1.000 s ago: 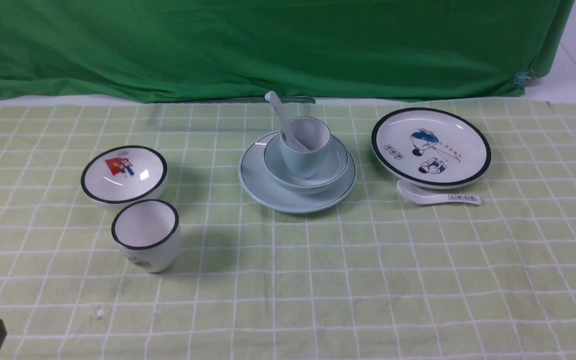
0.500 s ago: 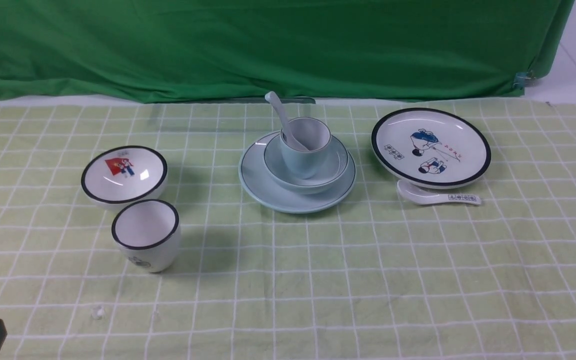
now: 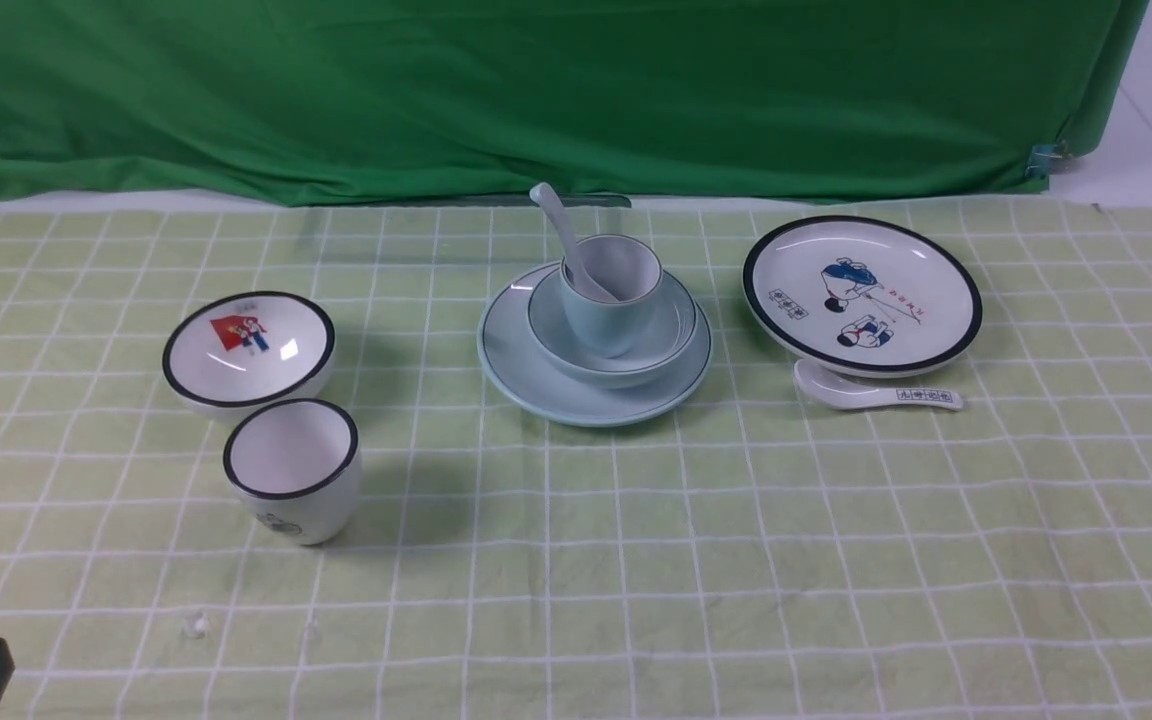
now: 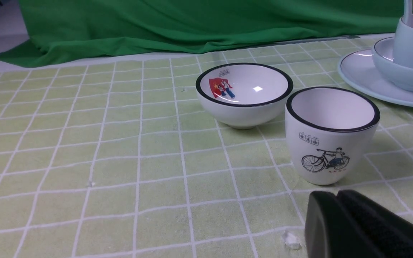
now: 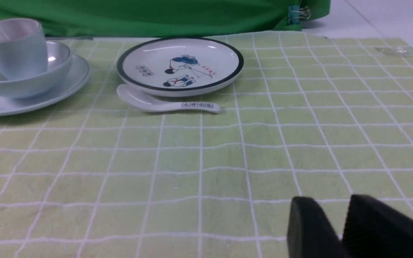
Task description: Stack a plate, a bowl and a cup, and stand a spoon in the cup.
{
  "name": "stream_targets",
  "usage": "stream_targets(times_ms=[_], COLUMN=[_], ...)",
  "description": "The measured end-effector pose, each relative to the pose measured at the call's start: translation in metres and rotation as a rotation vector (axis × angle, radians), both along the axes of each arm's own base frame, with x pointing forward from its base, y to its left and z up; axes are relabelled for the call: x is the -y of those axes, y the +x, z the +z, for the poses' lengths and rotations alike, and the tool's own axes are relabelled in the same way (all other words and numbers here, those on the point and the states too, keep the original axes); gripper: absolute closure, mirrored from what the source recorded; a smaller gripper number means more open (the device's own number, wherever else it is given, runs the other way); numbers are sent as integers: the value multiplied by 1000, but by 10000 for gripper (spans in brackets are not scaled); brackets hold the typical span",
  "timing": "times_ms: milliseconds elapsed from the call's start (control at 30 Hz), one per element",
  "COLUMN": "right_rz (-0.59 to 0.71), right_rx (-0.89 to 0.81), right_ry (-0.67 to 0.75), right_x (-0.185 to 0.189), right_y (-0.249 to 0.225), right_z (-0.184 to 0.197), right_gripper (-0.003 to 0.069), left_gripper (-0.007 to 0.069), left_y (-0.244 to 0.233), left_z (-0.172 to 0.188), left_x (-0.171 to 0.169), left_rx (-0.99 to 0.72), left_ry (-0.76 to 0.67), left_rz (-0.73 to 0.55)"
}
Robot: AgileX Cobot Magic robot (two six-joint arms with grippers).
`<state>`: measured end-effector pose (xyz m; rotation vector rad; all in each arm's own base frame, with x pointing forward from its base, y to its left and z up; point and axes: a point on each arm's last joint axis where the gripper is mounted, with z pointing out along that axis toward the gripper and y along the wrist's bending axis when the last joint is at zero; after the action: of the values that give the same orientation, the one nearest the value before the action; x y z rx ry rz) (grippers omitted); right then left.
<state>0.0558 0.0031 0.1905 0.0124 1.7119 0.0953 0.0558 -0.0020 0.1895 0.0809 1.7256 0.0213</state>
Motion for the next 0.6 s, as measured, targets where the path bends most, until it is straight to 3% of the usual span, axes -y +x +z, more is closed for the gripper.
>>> stream_targets(times_ms=[600], right_rz=[0], right_rx=[0], right_ry=[1], right_x=[0], right_y=[0], right_z=[0], right_gripper=[421], left_gripper=[655], left_y=[0], left_z=[0], left_x=[0], left_rx=[0], left_ry=[0], left_rz=[0])
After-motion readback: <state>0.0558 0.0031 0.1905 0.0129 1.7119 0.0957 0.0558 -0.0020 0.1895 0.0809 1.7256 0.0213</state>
